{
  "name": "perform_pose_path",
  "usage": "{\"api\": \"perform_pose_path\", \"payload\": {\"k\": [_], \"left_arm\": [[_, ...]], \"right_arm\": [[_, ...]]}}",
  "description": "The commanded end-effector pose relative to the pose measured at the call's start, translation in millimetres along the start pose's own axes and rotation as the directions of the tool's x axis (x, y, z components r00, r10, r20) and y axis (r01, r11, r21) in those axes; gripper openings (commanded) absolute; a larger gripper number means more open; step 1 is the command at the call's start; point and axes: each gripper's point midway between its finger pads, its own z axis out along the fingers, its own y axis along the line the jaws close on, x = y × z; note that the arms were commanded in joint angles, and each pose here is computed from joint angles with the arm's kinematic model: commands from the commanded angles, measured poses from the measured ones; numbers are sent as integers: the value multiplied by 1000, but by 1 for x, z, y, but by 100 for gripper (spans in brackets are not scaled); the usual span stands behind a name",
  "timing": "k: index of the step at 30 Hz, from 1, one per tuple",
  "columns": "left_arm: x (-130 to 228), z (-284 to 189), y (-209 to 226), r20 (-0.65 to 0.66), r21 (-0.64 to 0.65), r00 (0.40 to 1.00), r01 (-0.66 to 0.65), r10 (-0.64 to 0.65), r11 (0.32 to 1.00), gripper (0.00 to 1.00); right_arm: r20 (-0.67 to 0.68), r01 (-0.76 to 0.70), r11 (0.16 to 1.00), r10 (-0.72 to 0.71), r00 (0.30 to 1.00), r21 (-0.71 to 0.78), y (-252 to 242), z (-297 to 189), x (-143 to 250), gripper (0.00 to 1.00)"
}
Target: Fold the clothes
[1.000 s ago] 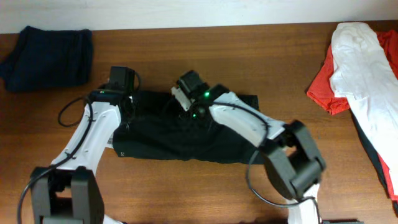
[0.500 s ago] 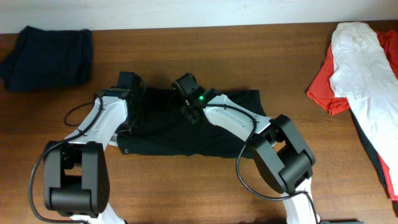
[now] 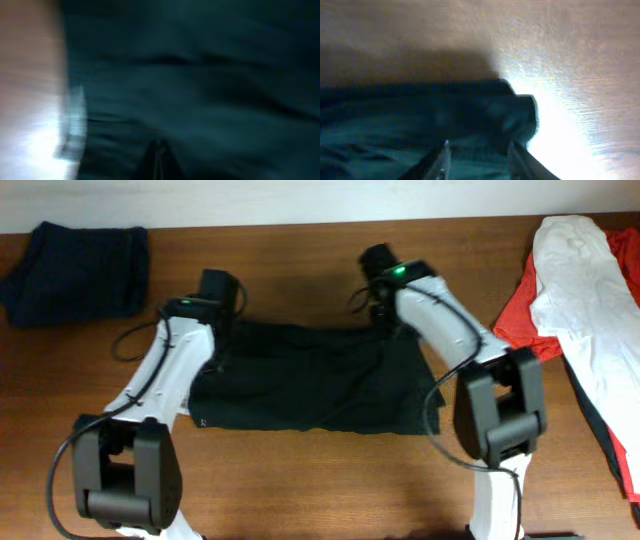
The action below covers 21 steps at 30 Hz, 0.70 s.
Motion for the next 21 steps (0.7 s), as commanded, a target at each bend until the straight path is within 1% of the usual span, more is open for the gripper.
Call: {"api": "perform_pose_path", "payload": {"k": [1,2,3,7,8,9,10,11,12,13,14,16,18,19,21], "left_arm": [[12,2,-49,-24,177,992,-115,122,977,1],[10,13,-56,-22,191,987,-153,160,970,1],[10,21,-57,-29,188,986,-156,164,970,1],[8,63,-44,-95,162,987,-110,126,981,1],[7,78,-34,-118,151,988,-79,97,985,1],[6,84,-27,-129,145,989,-59,78,988,1],[2,93,-9,-142,134,989,-12,31,991,1],[0,95,-3,-145,130,989,6,13,991,1],[-2,96,7,-147,126,989,30,-11,992,1],[-4,97,14,-147,122,989,49,-31,991,1],[-6,98,22,-147,118,988,68,-51,991,1],[-10,99,28,-136,117,988,84,-68,990,1],[-13,100,28,-122,118,990,85,-70,989,1],[-14,100,32,-119,95,990,82,-71,992,1],[-12,101,50,-113,-6,991,70,-71,998,1]], "right_arm": [[-124,10,914,-67,990,-406,39,-10,19,27],[-136,11,904,-77,988,-428,43,-7,23,26],[-139,16,903,-83,987,-428,45,-6,25,26],[-167,30,906,-110,980,-422,52,-5,37,26],[-189,39,907,-129,973,-419,53,-7,45,27],[-203,43,910,-138,969,-413,52,-7,49,31],[-187,60,914,-146,972,-402,54,0,50,36],[-163,66,913,-142,976,-402,55,5,45,36],[-116,75,908,-134,984,-411,59,12,37,38],[-76,82,905,-125,989,-418,62,19,30,42],[-58,63,905,-96,994,-422,65,27,26,44],[-2,49,906,-55,999,-420,67,43,18,43],[77,18,940,8,997,-340,54,53,-2,43],[119,-21,964,54,991,-264,38,54,-15,43],[152,-64,984,90,984,-165,8,48,-31,43]]}}
